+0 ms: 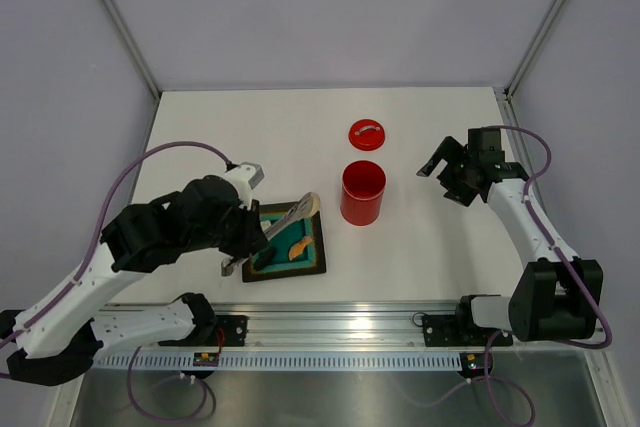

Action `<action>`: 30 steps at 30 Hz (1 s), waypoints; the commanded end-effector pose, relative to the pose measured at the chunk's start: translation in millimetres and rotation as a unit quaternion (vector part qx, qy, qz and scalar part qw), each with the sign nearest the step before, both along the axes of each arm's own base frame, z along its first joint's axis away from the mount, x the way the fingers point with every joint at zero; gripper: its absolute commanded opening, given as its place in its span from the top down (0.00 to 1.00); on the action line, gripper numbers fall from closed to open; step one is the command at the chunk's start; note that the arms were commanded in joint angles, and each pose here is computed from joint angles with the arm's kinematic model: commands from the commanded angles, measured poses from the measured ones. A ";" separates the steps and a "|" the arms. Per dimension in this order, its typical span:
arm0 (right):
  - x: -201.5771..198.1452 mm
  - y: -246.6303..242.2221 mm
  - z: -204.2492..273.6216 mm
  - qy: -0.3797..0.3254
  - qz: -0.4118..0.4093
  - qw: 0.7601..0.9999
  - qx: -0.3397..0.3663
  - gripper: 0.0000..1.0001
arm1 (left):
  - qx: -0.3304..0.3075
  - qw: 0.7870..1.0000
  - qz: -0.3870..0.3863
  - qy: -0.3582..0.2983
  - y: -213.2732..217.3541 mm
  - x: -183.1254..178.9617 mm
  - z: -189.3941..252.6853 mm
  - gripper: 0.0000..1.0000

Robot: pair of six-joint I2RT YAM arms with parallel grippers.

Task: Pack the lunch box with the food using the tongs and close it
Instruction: Place the fake food in the packing box.

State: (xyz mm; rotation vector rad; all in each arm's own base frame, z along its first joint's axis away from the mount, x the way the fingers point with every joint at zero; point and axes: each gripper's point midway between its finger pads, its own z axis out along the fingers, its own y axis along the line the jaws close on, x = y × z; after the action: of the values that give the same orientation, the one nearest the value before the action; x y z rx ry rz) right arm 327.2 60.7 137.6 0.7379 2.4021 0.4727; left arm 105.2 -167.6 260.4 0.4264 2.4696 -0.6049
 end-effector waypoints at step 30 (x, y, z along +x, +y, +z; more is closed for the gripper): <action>-4.5 -1.4 14.0 -0.021 -0.001 1.000 -0.002 0.01 | -0.052 0.993 -0.066 -0.086 -138.1 96.3 25.3 0.90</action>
State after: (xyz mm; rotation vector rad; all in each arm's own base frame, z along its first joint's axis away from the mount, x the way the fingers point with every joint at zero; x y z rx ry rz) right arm 324.7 60.5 149.1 0.7245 2.3697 0.4825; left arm 196.3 -292.8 271.0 0.5659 2.3162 -0.6487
